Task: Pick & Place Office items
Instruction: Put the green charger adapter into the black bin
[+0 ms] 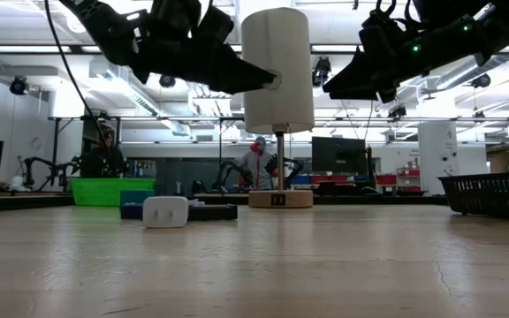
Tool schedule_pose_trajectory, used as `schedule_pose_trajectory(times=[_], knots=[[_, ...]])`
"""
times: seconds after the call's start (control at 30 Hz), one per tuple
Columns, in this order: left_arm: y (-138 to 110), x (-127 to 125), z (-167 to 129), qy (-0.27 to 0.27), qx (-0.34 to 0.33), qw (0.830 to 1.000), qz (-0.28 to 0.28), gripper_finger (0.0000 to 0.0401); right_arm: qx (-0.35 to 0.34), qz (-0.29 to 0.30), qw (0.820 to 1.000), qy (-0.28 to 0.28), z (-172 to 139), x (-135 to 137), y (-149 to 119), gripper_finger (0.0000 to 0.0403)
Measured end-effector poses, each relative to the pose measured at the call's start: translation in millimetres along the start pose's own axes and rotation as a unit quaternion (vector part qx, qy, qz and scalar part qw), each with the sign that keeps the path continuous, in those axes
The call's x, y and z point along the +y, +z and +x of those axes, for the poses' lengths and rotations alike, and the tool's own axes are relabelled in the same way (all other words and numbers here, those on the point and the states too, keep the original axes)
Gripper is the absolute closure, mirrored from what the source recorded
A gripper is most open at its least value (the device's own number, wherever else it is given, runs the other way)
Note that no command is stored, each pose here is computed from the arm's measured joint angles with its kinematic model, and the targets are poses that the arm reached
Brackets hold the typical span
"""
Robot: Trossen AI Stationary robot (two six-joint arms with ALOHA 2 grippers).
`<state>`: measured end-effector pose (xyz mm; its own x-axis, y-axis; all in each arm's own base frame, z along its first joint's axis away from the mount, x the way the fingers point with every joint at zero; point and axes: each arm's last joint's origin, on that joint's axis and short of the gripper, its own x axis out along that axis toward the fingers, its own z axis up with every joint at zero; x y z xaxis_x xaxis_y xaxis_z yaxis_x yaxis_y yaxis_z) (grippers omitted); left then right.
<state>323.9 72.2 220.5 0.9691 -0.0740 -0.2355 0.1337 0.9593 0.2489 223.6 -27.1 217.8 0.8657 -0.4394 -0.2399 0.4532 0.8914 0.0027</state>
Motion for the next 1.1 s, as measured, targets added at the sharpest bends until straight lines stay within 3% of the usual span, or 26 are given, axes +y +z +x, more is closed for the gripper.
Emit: schedule_pose_trajectory(times=[0.57, 0.7, 0.83, 1.1], knots=[[1.7, -8.9, 2.3, -0.014, -0.003, 0.995, 0.097, 0.0155, -0.004, 0.011, 1.000, -0.005, 0.3, -1.0, 0.8, 0.0186], [1.6, -9.0, 2.2, -0.014, -0.003, 0.993, 0.116, 0.0155, -0.007, 0.108, 0.994, -0.001, 0.3, -0.6, 1.4, 0.0186], [1.4, -8.4, 2.2, -0.005, 0.001, 0.992, 0.129, 0.0155, -0.010, 0.217, 0.976, 0.001, 0.2, -0.4, 2.0, 0.0186], [1.4, -8.5, 2.3, -0.003, 0.002, 0.992, 0.129, 0.0155, -0.017, 0.265, 0.964, 0.018, 1.9, -1.4, 4.3, 0.0186]])
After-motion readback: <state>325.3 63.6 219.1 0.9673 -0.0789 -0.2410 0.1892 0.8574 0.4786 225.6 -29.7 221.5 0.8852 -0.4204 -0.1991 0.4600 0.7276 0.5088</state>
